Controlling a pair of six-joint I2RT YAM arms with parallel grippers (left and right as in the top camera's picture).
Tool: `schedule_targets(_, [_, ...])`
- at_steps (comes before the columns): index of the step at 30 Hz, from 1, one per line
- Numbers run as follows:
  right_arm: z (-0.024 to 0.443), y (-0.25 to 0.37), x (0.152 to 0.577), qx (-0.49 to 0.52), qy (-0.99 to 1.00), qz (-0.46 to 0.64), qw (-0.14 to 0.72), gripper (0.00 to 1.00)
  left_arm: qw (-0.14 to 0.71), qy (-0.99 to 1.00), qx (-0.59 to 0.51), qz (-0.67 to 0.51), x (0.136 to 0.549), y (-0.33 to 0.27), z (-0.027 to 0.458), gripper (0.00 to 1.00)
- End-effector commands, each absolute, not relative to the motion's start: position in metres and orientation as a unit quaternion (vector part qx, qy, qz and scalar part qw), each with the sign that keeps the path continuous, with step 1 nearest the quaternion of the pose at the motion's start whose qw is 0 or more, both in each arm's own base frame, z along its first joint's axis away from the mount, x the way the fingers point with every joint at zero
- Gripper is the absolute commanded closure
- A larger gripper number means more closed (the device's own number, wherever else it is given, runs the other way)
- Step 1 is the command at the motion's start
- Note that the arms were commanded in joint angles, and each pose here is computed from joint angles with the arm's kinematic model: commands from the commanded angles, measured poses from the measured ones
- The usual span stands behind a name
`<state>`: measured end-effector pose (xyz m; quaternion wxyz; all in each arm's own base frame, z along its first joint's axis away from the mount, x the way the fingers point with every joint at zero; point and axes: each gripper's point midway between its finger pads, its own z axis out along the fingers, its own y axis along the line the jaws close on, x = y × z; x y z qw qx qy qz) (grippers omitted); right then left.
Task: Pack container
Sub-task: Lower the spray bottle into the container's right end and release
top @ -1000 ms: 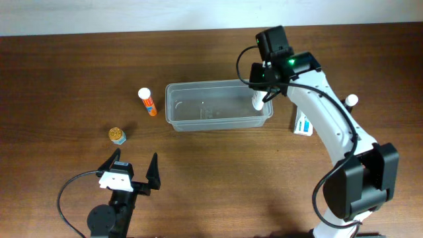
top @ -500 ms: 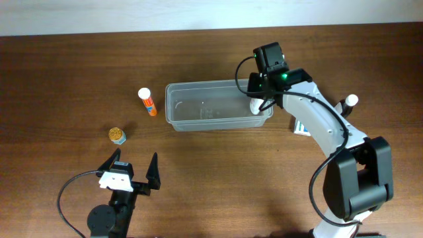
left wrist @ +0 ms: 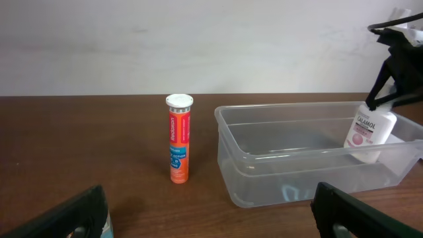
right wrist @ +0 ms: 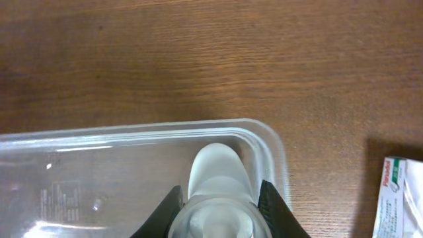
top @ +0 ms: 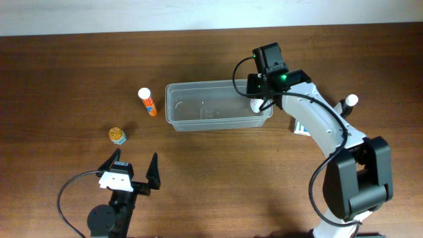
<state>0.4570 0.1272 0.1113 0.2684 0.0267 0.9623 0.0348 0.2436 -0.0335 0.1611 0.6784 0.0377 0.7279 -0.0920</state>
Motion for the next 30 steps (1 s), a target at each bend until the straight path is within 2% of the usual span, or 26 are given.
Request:
schedule_targets(1, [0.121, 0.141, 0.455, -0.008, 0.958, 0.034, 0.284, 0.78, 0.679, 0.728, 0.031, -0.089, 0.244, -0.031, 0.161, 0.01])
schedule_targets(11, [0.122, 0.138, 0.457, -0.005, 0.957, 0.021, 0.289, 0.78, 0.679, 0.728, 0.031, -0.089, 0.244, -0.031, 0.161, 0.0])
schedule_targets(13, [0.122, 0.137, 0.457, -0.004, 0.957, 0.018, 0.291, 0.75, 0.679, 0.728, 0.031, -0.089, 0.244, -0.031, 0.161, 0.01])
schedule_targets(21, [0.123, 0.133, 0.458, 0.002, 0.956, 0.006, 0.294, 0.73, 0.679, 0.728, 0.031, -0.089, 0.244, -0.031, 0.161, 0.01])
schedule_targets(23, [0.123, 0.132, 0.458, 0.002, 0.956, 0.006, 0.294, 0.69, 0.679, 0.728, 0.031, -0.089, 0.244, -0.031, 0.161, 0.01])
schedule_targets(30, [0.123, 0.132, 0.458, 0.002, 0.956, 0.006, 0.294, 0.69, 0.679, 0.728, 0.031, -0.089, 0.244, -0.031, 0.161, 0.01])
